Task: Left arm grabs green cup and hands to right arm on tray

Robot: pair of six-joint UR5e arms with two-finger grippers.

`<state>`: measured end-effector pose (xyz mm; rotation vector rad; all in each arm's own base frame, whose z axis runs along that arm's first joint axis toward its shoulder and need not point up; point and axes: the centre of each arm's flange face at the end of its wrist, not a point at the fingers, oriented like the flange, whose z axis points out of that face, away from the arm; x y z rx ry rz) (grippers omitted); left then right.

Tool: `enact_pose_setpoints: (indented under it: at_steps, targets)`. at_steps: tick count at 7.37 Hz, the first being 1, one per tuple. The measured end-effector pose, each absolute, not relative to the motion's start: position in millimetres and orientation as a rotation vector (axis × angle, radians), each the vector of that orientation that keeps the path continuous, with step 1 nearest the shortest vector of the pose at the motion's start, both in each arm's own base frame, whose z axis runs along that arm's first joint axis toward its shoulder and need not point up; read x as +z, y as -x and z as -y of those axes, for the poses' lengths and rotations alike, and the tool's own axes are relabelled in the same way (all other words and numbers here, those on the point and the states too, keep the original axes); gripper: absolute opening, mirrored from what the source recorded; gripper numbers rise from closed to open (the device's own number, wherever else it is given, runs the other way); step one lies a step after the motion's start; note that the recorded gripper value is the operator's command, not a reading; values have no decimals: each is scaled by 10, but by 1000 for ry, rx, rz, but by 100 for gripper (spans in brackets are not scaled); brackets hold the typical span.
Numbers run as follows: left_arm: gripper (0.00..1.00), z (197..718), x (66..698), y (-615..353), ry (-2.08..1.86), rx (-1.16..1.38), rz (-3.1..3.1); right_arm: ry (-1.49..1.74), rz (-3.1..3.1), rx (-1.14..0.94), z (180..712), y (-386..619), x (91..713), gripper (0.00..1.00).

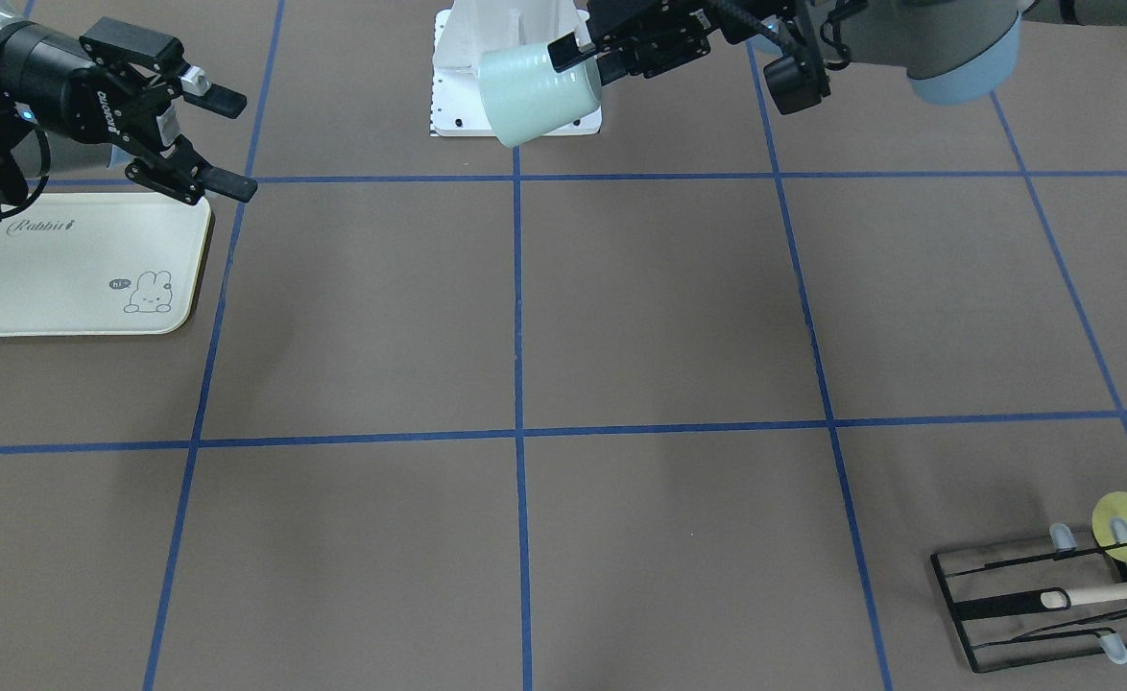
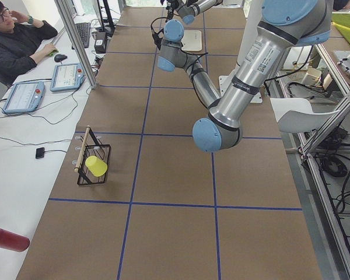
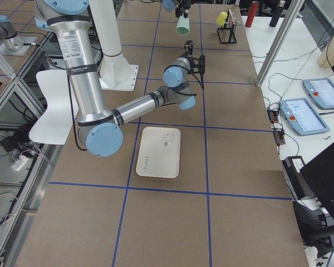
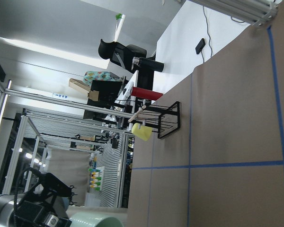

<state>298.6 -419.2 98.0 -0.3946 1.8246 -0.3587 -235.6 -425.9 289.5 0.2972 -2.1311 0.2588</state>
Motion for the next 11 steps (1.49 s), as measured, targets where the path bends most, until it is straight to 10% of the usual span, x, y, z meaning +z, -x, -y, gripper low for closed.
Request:
enact_pose_setpoints:
  at_steps: [11]
  targets:
    - [4,3947,752,-3125,436,-289,-1873,-3,2546,398,3382,3375,2151,98]
